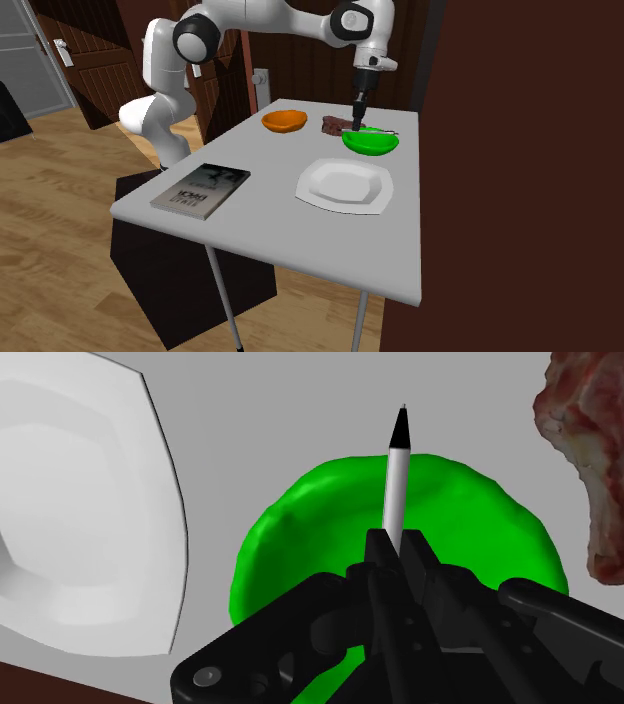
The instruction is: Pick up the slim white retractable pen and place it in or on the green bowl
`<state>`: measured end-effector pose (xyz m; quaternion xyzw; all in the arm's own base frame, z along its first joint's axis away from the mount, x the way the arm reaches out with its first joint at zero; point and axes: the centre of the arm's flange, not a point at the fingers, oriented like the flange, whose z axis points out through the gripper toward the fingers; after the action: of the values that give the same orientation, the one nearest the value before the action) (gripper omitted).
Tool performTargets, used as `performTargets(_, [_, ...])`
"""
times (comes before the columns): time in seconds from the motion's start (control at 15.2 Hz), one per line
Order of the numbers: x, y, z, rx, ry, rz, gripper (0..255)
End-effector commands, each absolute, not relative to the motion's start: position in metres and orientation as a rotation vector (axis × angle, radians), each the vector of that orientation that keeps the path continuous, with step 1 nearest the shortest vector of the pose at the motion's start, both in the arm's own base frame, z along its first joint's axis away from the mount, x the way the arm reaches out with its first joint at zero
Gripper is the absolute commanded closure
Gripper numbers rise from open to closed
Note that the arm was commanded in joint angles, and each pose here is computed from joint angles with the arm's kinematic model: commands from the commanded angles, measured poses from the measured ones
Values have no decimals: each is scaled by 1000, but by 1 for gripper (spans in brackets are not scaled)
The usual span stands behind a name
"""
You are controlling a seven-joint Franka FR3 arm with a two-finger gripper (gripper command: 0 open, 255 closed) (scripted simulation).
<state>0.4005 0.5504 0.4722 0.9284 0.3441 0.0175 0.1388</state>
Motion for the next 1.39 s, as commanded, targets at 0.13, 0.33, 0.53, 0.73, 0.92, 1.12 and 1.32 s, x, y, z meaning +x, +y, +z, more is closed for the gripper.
performTargets(0.13, [400,550,472,2684,995,51,255])
performTargets(0.33, [400,550,472,2684,995,51,0])
performTargets(0.53, [400,550,472,2684,995,51,0])
performTargets(0.73, [397,557,497,2684,995,51,0])
performTargets(0.92, [394,563,520,2684,995,51,0])
performTargets(1.12, [394,563,520,2684,995,51,0])
performTargets(1.32, [394,563,520,2684,995,51,0])
